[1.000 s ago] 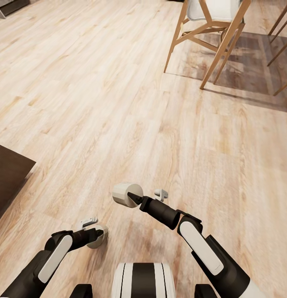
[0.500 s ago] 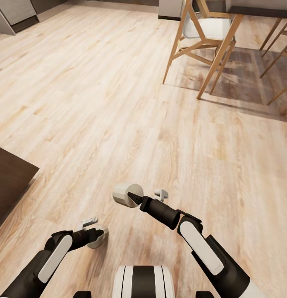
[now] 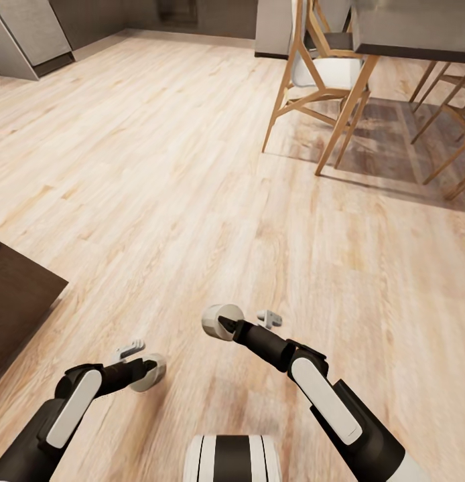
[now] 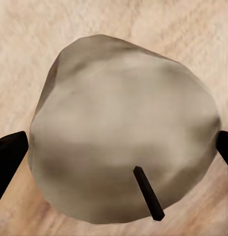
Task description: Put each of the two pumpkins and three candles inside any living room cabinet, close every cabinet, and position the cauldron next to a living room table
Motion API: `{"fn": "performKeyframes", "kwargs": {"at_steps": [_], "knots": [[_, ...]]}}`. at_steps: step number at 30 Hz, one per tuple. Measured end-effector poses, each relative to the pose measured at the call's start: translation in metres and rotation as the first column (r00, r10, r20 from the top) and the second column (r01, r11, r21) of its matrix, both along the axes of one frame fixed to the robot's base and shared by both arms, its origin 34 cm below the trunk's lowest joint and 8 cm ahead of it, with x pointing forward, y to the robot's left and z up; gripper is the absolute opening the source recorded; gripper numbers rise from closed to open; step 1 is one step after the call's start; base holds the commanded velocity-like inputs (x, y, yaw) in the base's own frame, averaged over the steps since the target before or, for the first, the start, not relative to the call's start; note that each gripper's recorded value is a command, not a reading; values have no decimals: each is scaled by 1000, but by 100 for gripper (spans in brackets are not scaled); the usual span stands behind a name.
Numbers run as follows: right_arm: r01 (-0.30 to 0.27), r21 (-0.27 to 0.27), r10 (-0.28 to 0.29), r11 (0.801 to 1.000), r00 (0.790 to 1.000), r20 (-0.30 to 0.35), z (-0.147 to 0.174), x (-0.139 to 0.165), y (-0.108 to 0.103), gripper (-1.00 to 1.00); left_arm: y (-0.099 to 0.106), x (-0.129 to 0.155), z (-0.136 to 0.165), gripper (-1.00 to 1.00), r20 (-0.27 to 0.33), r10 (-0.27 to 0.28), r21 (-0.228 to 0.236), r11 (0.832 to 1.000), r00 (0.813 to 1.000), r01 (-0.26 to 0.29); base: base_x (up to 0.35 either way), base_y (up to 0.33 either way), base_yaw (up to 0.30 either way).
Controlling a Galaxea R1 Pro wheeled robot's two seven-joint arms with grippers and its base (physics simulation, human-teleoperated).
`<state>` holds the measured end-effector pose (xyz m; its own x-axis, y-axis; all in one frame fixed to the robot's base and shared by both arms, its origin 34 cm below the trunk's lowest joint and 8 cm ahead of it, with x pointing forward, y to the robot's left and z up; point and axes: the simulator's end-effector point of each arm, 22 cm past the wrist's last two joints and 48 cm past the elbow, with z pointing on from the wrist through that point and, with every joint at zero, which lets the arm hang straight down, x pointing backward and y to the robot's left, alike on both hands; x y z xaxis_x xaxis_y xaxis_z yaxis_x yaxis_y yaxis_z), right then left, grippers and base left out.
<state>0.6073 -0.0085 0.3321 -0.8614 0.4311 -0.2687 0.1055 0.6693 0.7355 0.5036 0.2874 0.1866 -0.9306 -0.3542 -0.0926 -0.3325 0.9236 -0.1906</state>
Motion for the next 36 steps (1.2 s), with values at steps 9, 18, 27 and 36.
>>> {"fn": "performKeyframes", "kwargs": {"at_steps": [9,18,27,36], "knots": [[6,-24,-5,1000,1000,17,16,4,-3,-100,-4,7,21,-100,9,-21,-16,1000,1000,21,0,0,0],[8,-31,-6,999,999,52,35,9,-5,-100,-3,17,37,-100,43,-17,-16,1000,999,18,0,0,0],[8,-32,-5,999,996,89,56,14,-5,-100,1,21,50,-100,57,-15,15,1000,998,14,0,0,0],[8,-32,-4,999,992,124,76,17,-4,-100,7,28,66,-100,80,-9,46,999,997,5,0,0,2]]}}
